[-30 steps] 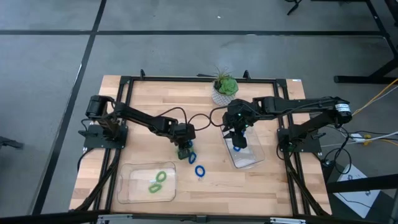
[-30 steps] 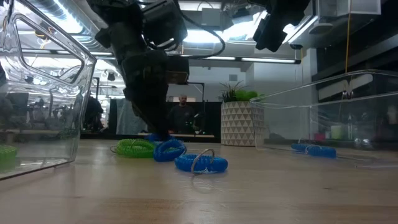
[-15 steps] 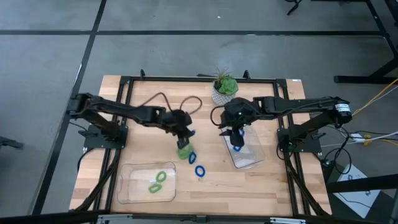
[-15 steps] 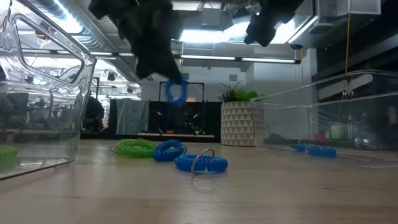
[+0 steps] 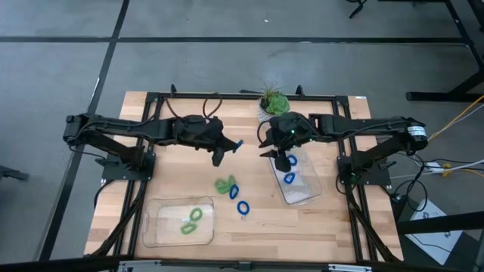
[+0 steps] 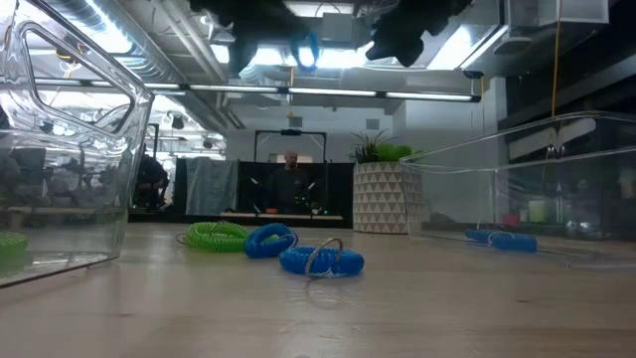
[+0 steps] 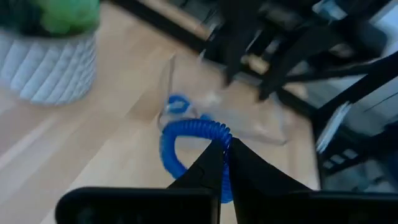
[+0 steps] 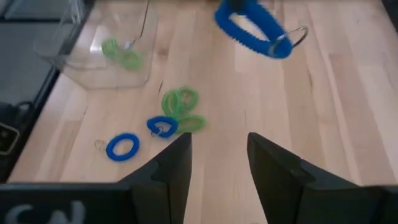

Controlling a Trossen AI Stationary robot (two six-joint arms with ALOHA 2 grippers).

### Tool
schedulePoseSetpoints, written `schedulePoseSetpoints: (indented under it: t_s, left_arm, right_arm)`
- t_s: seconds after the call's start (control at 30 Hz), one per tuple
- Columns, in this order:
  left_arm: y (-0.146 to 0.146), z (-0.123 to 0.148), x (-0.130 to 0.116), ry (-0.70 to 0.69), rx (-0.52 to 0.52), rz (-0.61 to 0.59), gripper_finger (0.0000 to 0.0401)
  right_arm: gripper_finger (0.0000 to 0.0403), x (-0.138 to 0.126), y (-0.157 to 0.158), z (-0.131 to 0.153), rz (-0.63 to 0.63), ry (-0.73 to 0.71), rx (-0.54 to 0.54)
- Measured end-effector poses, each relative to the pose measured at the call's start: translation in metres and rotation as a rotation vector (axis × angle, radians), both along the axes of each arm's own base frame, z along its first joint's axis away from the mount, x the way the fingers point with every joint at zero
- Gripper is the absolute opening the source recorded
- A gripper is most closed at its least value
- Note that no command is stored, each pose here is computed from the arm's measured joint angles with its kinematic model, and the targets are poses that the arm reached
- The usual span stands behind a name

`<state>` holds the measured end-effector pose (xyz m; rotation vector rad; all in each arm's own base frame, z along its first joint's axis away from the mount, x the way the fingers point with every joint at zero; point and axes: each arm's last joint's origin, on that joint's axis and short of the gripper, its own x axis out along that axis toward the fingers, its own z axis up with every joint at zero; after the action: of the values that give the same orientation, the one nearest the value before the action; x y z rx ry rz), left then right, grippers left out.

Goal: Sort spring keychains
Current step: Put the blue spring keychain into the right transparent bin

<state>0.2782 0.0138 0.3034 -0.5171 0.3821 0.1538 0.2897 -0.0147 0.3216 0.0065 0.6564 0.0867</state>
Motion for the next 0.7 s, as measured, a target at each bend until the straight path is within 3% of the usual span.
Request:
schedulePoseSetpoints:
  t_s: [0.33,0.7]
  left_arm:
    - [-0.003,0.022,0.007,-0.239,-0.037,-0.088,0.0010]
    - [-0.003,0.049,0.007,-0.521,-0.005,-0.106,0.0010]
  right_arm:
    - [0.0155,0.007,-0.031,0.019,0.039,-0.222,0.207]
    - [0.0155,0.014,-0.035,0.046,0.024,-0.493,0.266]
